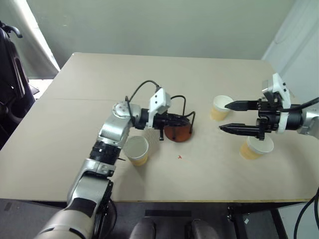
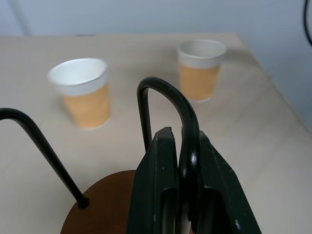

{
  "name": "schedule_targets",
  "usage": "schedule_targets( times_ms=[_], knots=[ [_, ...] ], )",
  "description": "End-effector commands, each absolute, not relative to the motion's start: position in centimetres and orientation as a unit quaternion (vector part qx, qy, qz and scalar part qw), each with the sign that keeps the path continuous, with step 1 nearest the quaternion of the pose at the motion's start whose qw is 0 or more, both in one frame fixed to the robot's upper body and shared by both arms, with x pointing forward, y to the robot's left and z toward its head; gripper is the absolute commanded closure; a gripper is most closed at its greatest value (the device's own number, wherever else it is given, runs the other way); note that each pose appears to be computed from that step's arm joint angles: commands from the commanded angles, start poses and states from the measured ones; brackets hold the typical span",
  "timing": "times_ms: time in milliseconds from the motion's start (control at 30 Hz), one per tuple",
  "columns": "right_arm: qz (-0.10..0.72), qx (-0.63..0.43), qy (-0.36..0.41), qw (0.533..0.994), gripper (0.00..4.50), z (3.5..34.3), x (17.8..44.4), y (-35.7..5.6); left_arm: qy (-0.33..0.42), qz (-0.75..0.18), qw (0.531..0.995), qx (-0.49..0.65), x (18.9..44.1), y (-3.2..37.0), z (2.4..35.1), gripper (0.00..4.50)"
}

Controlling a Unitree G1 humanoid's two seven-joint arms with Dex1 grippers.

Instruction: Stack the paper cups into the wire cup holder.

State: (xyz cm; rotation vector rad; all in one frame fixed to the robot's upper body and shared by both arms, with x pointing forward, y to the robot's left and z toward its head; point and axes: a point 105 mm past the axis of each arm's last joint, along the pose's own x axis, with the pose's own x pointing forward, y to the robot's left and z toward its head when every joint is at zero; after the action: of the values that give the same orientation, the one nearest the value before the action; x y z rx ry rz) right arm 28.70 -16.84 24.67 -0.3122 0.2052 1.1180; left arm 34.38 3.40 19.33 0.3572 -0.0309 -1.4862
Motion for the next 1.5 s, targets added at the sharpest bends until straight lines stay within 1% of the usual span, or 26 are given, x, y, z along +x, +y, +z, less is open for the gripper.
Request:
schedule_targets(
  times_ms=[33,233,367,467,700,1033,1067,1133,1233,1267,1333,1400,1433,1500],
  knots=[
    [0.517,-0.167,0.069,0.837,0.00,26.5,28.2,-17.4,-0.030,-0.685,0.706,0.177,33.4,2.5,19.4,4.48],
    [0.513,-0.175,0.077,0.837,0.00,27.0,27.4,-18.3,-0.023,-0.692,0.699,0.176,33.2,2.2,18.9,4.48],
    [0.533,-0.195,0.118,0.815,0.00,26.2,25.7,-18.8,-0.024,-0.690,0.702,0.172,33.3,2.1,19.1,4.48],
    [0.535,-0.208,0.134,0.808,0.00,25.9,25.3,-19.2,-0.024,-0.695,0.699,0.167,33.1,1.7,19.1,4.48],
    [0.527,-0.219,0.125,0.812,0.00,26.3,25.7,-19.5,-0.024,-0.712,0.681,0.168,32.4,0.8,19.1,4.48],
    [0.526,-0.216,0.120,0.814,0.00,26.2,26.0,-19.4,0.001,-0.718,0.673,0.179,32.0,1.5,18.4,4.48],
    [0.526,-0.216,0.120,0.814,0.00,26.2,26.0,-19.4,0.002,-0.718,0.673,0.179,32.0,1.6,18.3,3.86],
    [0.527,-0.216,0.120,0.813,0.00,26.2,26.0,-19.3,0.006,-0.724,0.668,0.171,31.7,1.7,18.3,3.24],
    [0.528,-0.216,0.120,0.813,0.00,26.2,26.0,-19.3,0.007,-0.727,0.666,0.166,31.5,1.7,18.5,2.14],
    [0.528,-0.216,0.121,0.813,0.00,26.2,26.0,-19.3,0.006,-0.727,0.666,0.166,31.5,1.7,18.5,1.85],
    [0.528,-0.216,0.121,0.813,0.00,26.2,26.1,-19.3,0.006,-0.726,0.667,0.166,31.5,1.8,18.6,1.06],
    [0.527,-0.216,0.121,0.813,0.00,26.2,26.1,-19.3,0.005,-0.725,0.669,0.164,31.6,1.9,18.8,0.36],
    [0.527,-0.216,0.120,0.813,0.00,26.2,26.1,-19.3,0.004,-0.724,0.670,0.164,31.7,1.9,18.9,0.06],
    [0.527,-0.216,0.120,0.813,0.00,26.2,26.1,-19.3,0.010,-0.726,0.667,0.168,31.6,2.3,19.0,0.06]
  ],
)
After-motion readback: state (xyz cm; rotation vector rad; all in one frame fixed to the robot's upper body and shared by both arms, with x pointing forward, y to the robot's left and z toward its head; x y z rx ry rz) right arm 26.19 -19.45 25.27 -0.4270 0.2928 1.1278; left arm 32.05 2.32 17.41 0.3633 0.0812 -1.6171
